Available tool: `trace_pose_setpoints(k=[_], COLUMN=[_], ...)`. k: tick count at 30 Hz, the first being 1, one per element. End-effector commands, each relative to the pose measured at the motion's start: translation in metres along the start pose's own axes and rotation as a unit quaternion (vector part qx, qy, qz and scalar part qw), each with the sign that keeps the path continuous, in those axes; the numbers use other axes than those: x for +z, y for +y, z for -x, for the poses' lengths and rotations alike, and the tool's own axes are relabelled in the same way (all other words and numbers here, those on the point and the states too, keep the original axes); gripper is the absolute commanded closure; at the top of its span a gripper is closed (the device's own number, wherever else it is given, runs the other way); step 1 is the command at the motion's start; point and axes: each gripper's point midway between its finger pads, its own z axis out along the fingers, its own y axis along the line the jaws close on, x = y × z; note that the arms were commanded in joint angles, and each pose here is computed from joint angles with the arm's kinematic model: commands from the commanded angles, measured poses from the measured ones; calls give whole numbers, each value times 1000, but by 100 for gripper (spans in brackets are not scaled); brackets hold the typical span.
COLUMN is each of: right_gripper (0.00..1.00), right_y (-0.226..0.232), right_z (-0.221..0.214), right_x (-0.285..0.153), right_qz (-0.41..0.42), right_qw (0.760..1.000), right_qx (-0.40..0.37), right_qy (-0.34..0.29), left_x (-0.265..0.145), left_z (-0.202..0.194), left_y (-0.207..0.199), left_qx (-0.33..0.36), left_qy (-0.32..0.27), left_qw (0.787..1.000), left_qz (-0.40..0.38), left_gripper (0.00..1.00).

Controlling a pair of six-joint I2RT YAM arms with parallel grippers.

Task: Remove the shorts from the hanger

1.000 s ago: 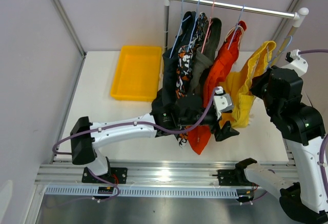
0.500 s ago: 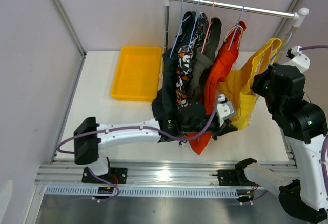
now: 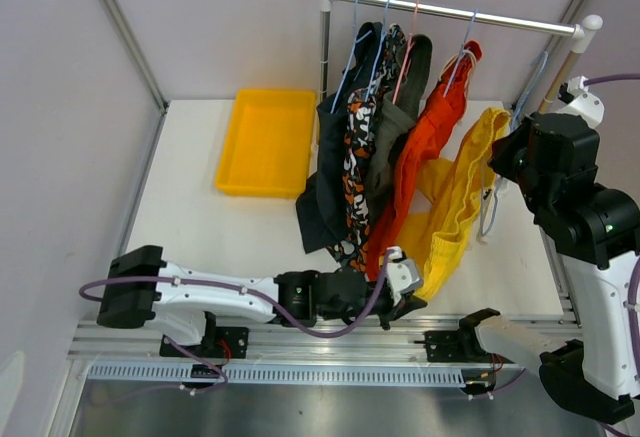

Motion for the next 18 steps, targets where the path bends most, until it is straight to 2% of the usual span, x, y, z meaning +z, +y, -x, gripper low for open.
trace_pose_setpoints(k=[1, 2, 3, 5, 6, 7, 8, 9, 10, 11, 12, 14, 15, 16, 17, 18], right_gripper=[100, 100, 100, 100, 100, 100, 100, 100, 100, 100, 100, 100, 100, 100, 100, 100], right_y=[12, 15, 20, 23, 31, 35, 40, 45, 49, 50, 50, 47, 45, 38, 40, 40], right_z=[21, 17, 15, 10, 5, 3, -1, -4, -10, -11, -11, -1, 4, 8, 13, 16], right_x=[-21, -24, -30, -40, -48, -55, -61, -66, -77, -82, -86, -91, -90, -85, -77, -71], right_qz=[48, 57, 76, 94, 119, 133, 148, 162, 184, 191, 196, 199, 192, 176, 167, 157], right_qw=[997, 996, 995, 993, 989, 986, 983, 979, 973, 971, 970, 972, 975, 981, 983, 985], right_qx=[55, 63, 67, 72, 79, 83, 85, 93, 94, 96, 98, 89, 82, 59, 48, 38], right_qy=[-26, -16, -5, 15, 35, 50, 65, 81, 102, 108, 110, 89, 78, 62, 56, 50], left_x=[26, 34, 44, 66, 77, 95, 99, 102, 116, 116, 113, 106, 99, 94, 89, 65], left_z=[31, 29, 72, 39, 92, 63, 61, 102, 75, 72, 90, 94, 63, 76, 82, 73], left_y=[23, 35, 42, 84, 88, 107, 135, 139, 155, 169, 170, 162, 158, 150, 125, 116], left_qx=[-10, -7, -15, -15, -28, -33, -40, -49, -47, -49, -50, -44, -36, -33, -28, -25], left_qy=[-18, -8, -43, 21, -20, 24, 38, 21, 60, 72, 72, 74, 107, 78, 64, 68], left_qw=[997, 995, 992, 984, 983, 979, 972, 971, 966, 962, 960, 960, 957, 959, 964, 964], left_qz=[72, 95, 119, 178, 182, 201, 227, 233, 246, 259, 264, 265, 266, 269, 255, 256], left_gripper=[100, 100, 100, 100, 100, 100, 100, 100, 100, 100, 100, 100, 100, 100, 100, 100])
